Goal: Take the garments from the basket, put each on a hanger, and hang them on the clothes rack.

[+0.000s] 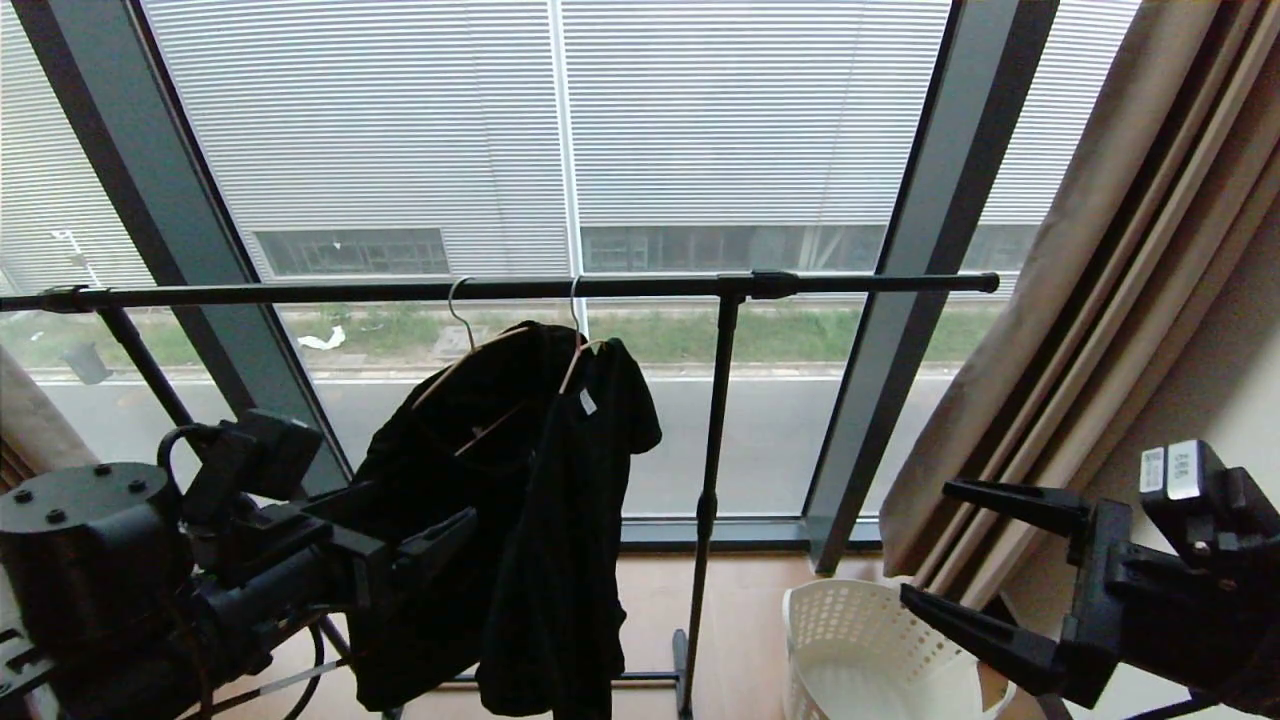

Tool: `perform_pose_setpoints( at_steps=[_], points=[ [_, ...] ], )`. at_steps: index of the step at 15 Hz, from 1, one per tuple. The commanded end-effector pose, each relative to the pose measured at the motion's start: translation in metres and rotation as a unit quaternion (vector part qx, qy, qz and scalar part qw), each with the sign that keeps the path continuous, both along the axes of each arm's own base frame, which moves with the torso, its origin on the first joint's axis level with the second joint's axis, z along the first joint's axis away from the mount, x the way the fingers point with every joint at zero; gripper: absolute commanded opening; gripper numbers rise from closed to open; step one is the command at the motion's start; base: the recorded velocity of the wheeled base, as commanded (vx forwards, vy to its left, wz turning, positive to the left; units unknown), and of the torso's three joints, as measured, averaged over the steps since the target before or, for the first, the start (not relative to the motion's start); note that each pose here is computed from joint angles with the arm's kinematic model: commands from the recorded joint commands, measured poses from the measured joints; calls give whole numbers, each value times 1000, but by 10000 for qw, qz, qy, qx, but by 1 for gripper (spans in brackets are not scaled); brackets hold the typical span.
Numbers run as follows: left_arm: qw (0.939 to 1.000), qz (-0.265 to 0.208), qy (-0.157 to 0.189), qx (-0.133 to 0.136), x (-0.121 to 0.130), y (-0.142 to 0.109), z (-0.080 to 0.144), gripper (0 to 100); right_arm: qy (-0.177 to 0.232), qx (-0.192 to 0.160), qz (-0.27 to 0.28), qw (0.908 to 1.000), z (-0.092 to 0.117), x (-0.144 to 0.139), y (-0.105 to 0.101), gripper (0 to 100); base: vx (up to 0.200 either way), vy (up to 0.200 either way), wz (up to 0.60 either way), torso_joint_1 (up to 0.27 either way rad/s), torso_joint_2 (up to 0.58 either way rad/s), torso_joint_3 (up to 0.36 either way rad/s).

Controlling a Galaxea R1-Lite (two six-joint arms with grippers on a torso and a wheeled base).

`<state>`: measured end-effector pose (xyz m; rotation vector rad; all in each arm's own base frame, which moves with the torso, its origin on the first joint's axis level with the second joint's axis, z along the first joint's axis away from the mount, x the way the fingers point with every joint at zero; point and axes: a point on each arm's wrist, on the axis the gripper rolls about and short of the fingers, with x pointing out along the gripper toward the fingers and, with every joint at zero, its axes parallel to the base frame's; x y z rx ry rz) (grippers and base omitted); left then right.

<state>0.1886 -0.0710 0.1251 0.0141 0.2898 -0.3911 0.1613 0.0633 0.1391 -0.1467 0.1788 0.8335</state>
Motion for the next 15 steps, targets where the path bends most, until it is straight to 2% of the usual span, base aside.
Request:
perform_pose_setpoints(
  at_steps=[1,4,6,8,10,14,15],
  points=[
    [9999,-3,-130,-46,-30,11,1,100,-102,25,-151,9998,3,-30,-13,100,0,0,0,0,0,0],
    [9998,-49,-176,-95,-60,21,-4,100,167,3,-220,9996,0,-50,-21,100,0,0,0,0,0,0],
    [9993,29,-342,-152,-81,29,-1,100,317,-40,-245,9992,-2,-70,-26,100,0,0,0,0,0,0],
    [9997,91,-197,-61,-98,36,-4,100,448,-96,-321,9984,-6,-79,-29,100,0,0,0,0,0,0],
    [9999,71,106,47,-125,46,-13,100,583,-122,-381,9975,-15,-93,-34,100,0,0,0,0,0,0],
    [9997,121,187,93,-149,56,-22,100,776,125,-515,9956,-21,-100,-36,100,0,0,0,0,0,0],
    [9996,144,215,107,-163,61,-30,100,807,184,-534,9951,-24,-104,-37,100,0,0,0,0,0,0]
  ],
)
